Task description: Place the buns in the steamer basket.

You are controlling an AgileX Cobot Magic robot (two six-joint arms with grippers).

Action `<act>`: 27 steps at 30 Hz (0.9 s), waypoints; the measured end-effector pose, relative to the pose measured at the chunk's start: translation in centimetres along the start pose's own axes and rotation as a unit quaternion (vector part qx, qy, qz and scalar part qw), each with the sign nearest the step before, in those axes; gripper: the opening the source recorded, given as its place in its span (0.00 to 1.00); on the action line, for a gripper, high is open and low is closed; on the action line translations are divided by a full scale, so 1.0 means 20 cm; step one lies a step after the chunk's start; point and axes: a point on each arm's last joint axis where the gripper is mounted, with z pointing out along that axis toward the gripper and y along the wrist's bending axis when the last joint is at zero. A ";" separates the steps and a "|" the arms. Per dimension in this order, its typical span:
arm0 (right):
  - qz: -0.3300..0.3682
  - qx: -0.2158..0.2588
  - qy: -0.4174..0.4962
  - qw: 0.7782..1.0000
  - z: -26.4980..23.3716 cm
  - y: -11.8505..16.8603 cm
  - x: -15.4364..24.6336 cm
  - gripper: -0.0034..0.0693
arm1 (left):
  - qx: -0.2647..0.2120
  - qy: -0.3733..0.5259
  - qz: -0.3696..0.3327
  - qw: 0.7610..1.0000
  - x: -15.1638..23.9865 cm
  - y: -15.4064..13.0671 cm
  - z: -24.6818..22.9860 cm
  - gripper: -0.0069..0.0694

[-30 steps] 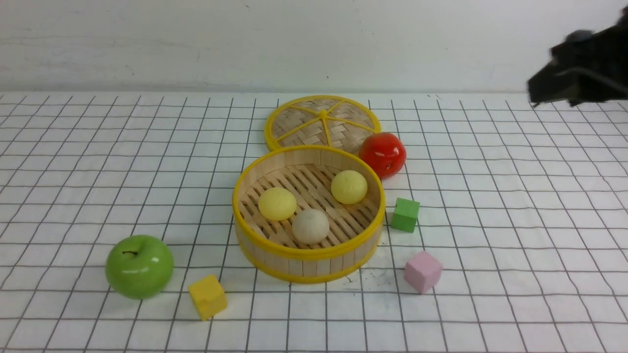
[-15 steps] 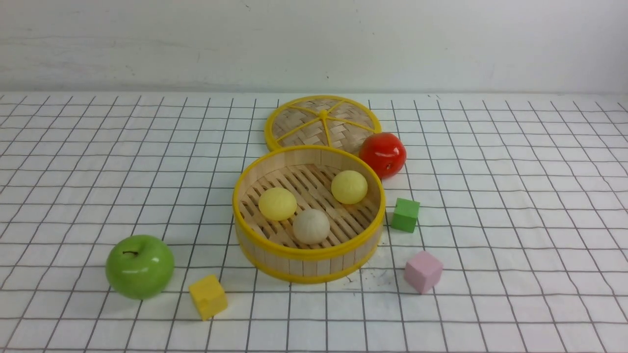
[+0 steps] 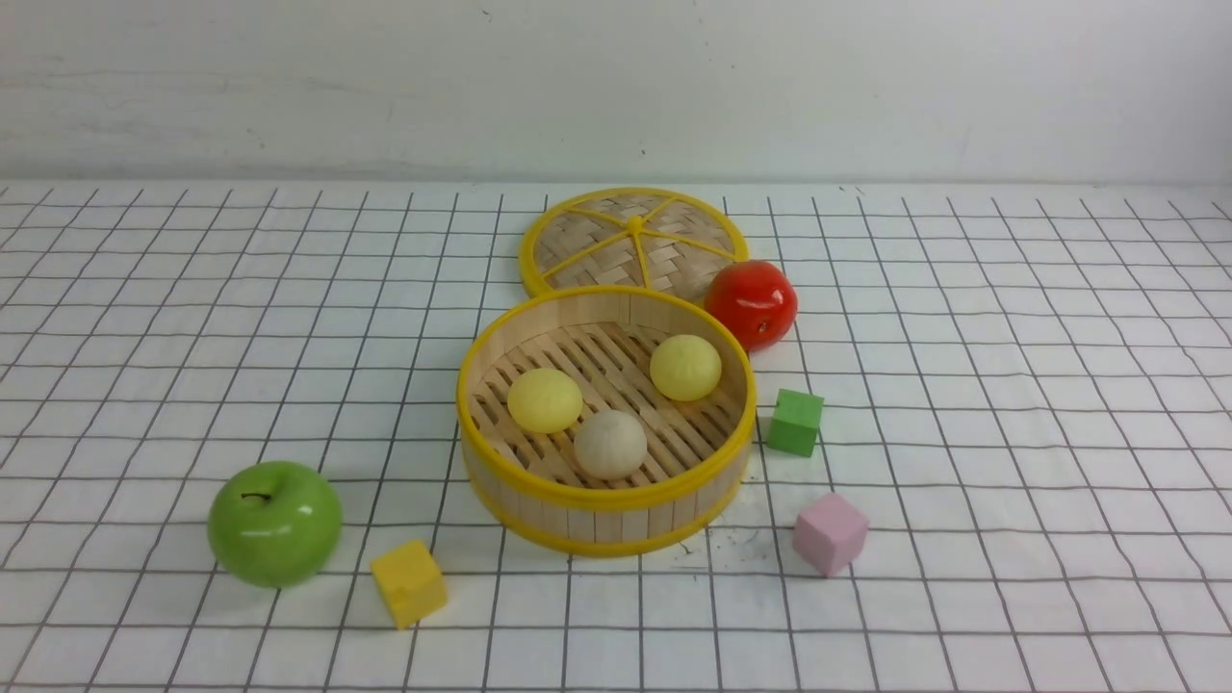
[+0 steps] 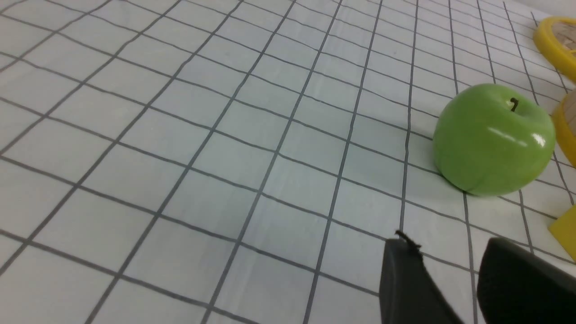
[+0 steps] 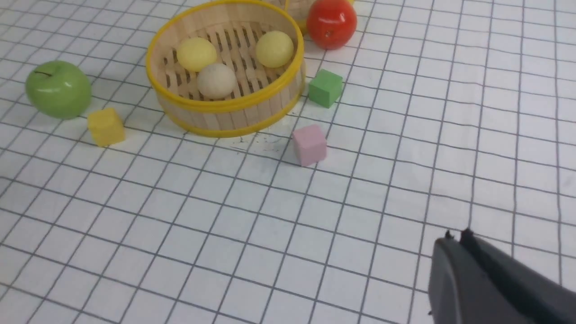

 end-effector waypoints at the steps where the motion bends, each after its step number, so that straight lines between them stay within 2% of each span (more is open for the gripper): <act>1: 0.000 0.003 -0.001 1.000 0.00 0.00 0.00 0.03 | 0.000 0.000 0.000 1.000 0.00 0.00 0.00 0.40; 6: -0.004 0.101 -0.056 0.993 0.00 -0.05 0.05 0.03 | 0.000 0.000 0.000 1.000 0.00 0.00 0.00 0.40; 9: -0.010 0.132 -0.095 0.987 0.05 -0.07 0.09 0.03 | 0.000 0.000 0.000 1.000 0.00 0.00 0.00 0.40; 14: -0.015 0.152 -0.137 0.979 0.21 -0.13 0.23 0.04 | 0.000 0.000 0.000 1.000 0.00 0.00 0.00 0.40; 20: -0.005 0.186 -0.159 0.970 0.46 -0.19 0.55 0.04 | 0.000 0.000 0.000 1.000 0.00 0.00 0.00 0.40; 27: 0.036 0.183 -0.088 0.979 0.70 -0.24 0.86 0.05 | 0.000 0.000 0.000 1.000 0.00 0.00 0.00 0.40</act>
